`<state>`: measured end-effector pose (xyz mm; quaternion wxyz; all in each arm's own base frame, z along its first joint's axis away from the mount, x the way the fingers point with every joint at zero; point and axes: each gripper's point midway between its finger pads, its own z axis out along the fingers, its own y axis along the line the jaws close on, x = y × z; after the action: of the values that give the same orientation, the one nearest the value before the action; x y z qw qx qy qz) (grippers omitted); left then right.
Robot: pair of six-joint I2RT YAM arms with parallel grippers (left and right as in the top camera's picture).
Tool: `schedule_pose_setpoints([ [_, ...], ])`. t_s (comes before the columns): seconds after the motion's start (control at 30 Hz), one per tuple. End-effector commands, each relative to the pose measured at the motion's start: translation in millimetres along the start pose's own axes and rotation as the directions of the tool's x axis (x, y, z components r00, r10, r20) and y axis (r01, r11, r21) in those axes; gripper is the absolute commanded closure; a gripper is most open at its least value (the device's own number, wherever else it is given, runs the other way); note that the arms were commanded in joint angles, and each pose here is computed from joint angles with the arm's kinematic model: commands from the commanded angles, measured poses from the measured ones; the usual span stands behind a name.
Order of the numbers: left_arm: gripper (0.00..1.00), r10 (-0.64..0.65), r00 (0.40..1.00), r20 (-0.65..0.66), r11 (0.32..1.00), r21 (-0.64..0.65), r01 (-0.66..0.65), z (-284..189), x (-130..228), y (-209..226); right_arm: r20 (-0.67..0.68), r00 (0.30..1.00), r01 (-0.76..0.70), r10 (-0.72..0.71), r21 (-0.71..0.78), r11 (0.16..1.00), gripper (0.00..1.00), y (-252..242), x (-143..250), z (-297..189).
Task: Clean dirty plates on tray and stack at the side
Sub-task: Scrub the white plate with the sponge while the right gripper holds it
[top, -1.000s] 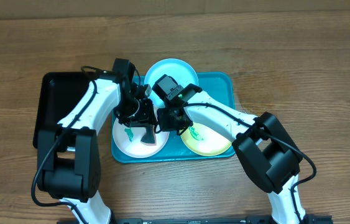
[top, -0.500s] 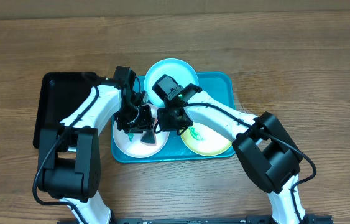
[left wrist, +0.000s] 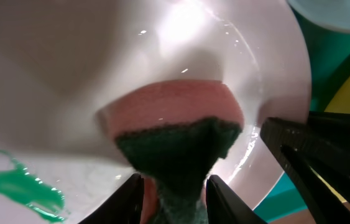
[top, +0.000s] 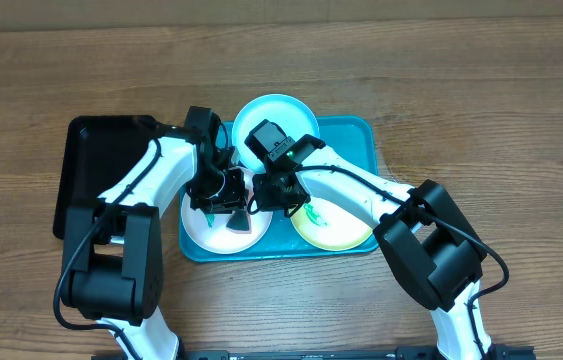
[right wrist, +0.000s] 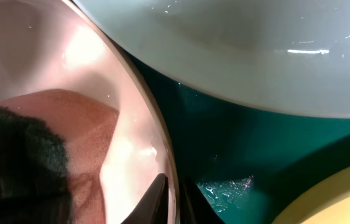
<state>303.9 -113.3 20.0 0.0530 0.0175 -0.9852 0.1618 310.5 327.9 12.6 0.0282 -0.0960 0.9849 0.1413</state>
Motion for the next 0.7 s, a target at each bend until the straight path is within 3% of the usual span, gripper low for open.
schedule_pose_setpoints([
  [0.0,0.65,0.001,1.000,-0.019,1.000,-0.012,-0.002,7,6,-1,-0.002,1.000,-0.004,0.004,0.007,1.000,0.90,-1,1,2],
  [0.3,0.76,-0.047,0.999,0.010,0.993,-0.106,0.048,6,2,13,-0.004,1.000,-0.005,0.005,0.010,1.000,0.91,-2,2,2],
  [0.37,0.83,-0.047,0.999,0.018,0.989,-0.136,0.050,6,1,18,-0.005,1.000,-0.005,0.005,0.010,1.000,0.91,-2,2,2],
  [0.43,0.96,-0.066,0.997,0.035,0.981,-0.180,0.071,4,-1,26,-0.004,1.000,-0.005,0.005,0.010,1.000,0.91,-2,2,2],
  [0.67,0.96,-0.137,0.983,0.124,0.903,-0.393,0.175,-8,-6,65,-0.007,1.000,-0.005,0.005,0.011,1.000,0.91,-2,3,2],
])
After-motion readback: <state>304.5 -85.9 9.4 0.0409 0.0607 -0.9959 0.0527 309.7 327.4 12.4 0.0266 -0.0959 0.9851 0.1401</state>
